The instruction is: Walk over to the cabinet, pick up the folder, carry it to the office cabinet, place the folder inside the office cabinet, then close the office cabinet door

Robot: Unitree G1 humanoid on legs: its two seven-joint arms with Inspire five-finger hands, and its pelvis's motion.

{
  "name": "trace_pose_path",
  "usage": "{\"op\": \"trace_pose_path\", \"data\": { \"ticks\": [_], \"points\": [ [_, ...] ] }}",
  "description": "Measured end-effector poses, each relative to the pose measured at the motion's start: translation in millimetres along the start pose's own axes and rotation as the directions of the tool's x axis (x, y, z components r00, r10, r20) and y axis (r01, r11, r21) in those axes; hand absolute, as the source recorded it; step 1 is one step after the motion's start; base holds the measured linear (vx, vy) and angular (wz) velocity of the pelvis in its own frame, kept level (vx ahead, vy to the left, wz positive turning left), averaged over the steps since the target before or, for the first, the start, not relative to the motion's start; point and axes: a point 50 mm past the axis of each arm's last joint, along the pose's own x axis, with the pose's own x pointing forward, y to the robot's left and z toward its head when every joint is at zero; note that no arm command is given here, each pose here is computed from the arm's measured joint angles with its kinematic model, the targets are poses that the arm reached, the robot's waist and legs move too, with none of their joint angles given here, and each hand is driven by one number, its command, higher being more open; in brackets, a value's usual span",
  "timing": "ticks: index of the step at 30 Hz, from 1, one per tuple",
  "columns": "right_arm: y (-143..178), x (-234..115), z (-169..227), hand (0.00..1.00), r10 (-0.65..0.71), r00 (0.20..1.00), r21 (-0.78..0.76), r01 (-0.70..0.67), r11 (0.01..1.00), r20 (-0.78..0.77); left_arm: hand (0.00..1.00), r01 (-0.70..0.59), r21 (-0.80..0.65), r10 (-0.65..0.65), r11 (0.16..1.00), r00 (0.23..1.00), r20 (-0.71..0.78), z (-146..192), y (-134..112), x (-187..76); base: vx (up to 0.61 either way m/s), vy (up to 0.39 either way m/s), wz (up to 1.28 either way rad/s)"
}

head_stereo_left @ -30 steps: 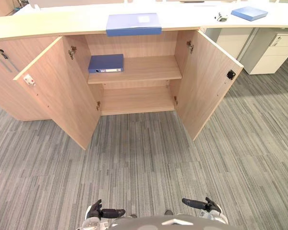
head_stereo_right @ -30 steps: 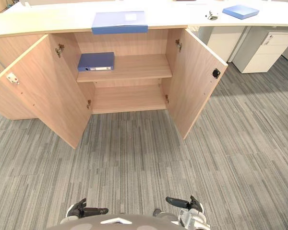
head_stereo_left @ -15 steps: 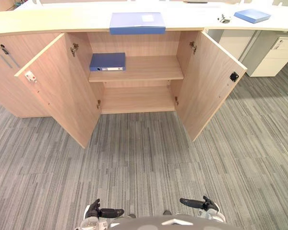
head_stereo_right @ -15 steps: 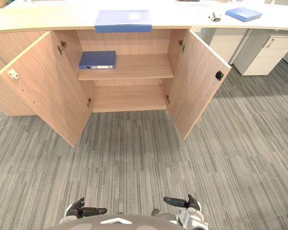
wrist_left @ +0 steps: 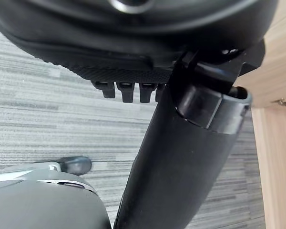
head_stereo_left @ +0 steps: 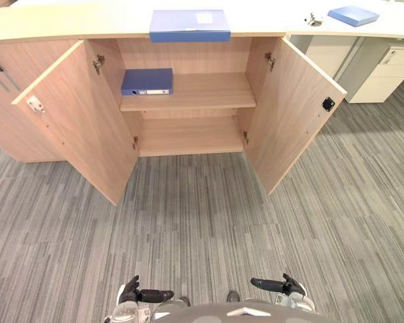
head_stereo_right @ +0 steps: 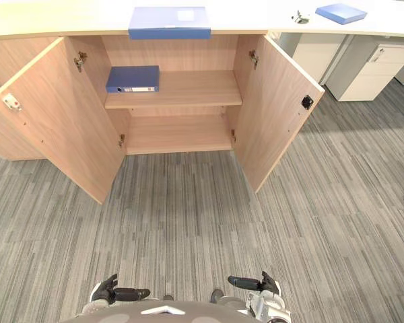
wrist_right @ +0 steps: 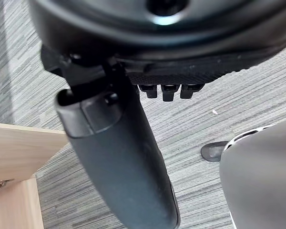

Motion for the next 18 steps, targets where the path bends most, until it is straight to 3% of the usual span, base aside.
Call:
{"op": "trace_pose_path", "data": {
  "ticks": [12, 18],
  "points": [
    [10.5, 1.7, 26.0, 1.0, 0.023, 0.997, 0.005, -0.024, 1.0, 0.08, 1.0, -0.029, -0.01, 0.029, 1.0, 0.999, 0.039, 16.9, 6.1, 4.1, 0.09, 0.07, -0.04],
    [10.8, 1.4, 35.9, 1.0, 0.03, 0.992, -0.009, -0.029, 1.0, 0.121, 1.0, -0.025, -0.029, 0.026, 0.999, 0.999, 0.031, 16.9, 3.7, 4.5, 0.26, -0.12, 0.27]
  ]
}}
